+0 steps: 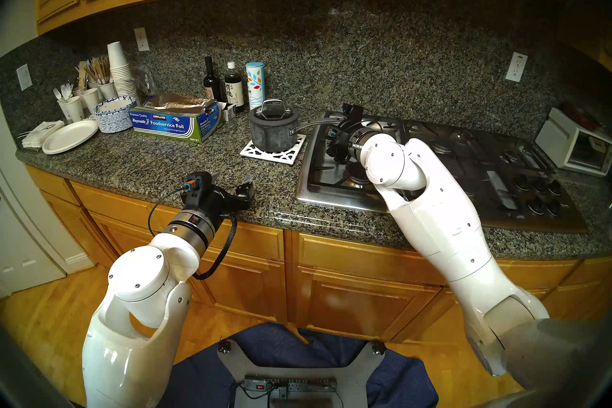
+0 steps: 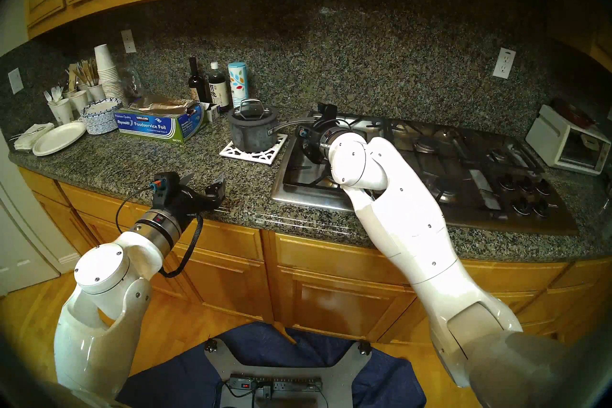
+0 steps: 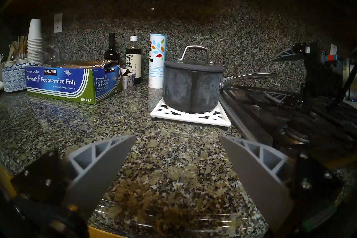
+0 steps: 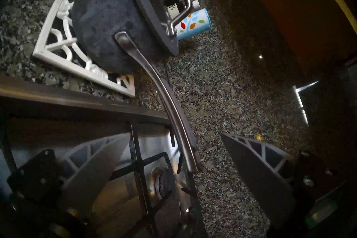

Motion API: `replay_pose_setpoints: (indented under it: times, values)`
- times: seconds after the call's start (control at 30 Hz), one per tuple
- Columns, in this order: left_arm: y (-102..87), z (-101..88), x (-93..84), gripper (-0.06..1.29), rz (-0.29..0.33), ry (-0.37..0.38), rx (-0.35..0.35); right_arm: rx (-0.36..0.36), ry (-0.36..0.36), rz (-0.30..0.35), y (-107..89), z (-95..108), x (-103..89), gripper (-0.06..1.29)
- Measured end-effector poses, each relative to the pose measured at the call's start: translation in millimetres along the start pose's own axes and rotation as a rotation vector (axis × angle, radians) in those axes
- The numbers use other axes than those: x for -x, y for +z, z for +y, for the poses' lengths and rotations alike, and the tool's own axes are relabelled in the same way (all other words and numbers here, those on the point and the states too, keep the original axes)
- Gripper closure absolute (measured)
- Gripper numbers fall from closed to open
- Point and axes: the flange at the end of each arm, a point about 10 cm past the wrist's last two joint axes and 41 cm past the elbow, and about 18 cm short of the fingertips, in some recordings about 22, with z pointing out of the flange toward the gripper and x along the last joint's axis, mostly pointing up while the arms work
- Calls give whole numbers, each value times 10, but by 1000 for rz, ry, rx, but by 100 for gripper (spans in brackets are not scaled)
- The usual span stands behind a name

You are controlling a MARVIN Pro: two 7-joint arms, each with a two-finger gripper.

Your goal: Pick up the pot, put it on the stove, take off the pot lid

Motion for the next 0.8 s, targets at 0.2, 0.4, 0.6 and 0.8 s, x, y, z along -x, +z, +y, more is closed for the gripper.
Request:
replay_pose_setpoints:
  times: [0.2, 0.4, 0.6, 0.8]
  values:
    - [0, 0, 0, 5, 0, 0, 0, -24, -21, 1, 140, 2, -37, 0]
    - [0, 0, 0, 5, 0, 0, 0, -39, -38, 8, 291, 14, -106, 0]
    - [0, -1, 0, 5, -1, 0, 1, -46, -50, 23, 426, 37, -219, 0]
    - [0, -1, 0, 5, 0, 0, 0, -70, -76, 31, 596, 13, -264, 0]
